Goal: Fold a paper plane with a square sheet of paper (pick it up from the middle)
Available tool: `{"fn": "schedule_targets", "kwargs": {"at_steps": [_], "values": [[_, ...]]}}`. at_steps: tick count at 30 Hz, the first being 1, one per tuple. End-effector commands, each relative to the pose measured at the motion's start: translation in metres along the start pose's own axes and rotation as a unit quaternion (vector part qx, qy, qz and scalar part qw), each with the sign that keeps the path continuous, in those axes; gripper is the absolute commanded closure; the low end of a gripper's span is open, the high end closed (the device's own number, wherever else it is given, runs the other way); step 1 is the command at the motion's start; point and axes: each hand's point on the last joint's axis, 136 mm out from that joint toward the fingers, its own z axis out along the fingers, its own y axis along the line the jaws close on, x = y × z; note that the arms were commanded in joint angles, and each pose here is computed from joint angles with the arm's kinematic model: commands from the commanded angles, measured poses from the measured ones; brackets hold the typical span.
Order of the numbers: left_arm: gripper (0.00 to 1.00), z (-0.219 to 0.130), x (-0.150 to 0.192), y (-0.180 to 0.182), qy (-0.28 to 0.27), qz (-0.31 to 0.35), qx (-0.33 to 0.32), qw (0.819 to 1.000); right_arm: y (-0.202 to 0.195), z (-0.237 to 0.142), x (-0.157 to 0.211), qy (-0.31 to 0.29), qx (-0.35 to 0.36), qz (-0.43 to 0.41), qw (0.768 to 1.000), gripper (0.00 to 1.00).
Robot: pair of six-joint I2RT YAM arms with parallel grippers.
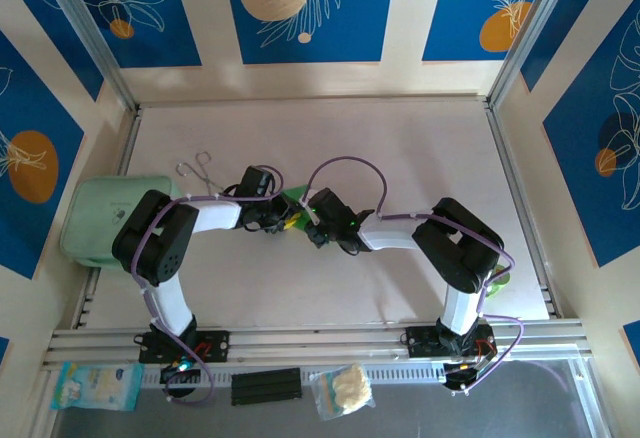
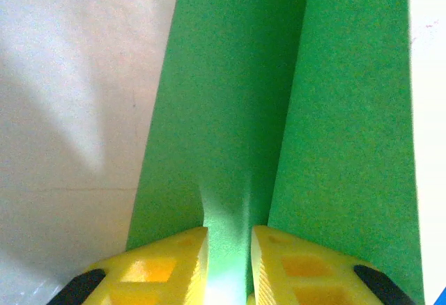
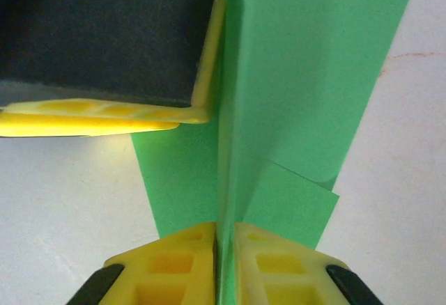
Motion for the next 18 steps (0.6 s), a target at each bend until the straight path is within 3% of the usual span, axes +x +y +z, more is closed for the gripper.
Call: {"fn": "schedule_targets", "kwargs": {"at_steps": [1,18], "values": [[0.75,0.0043,0.0082,0.0209,0.013,-0.009,-0.040,0.999,0.0050,0.0032,0.0008,0.007,-0.022,0.008,1.000,0.88],[0.77,-0.0007,0.0063,0.0151,0.005,-0.001,-0.037,0.999,0.0110,0.0024,0.0061,0.030,-0.120,0.078,0.989,0.94]]}}
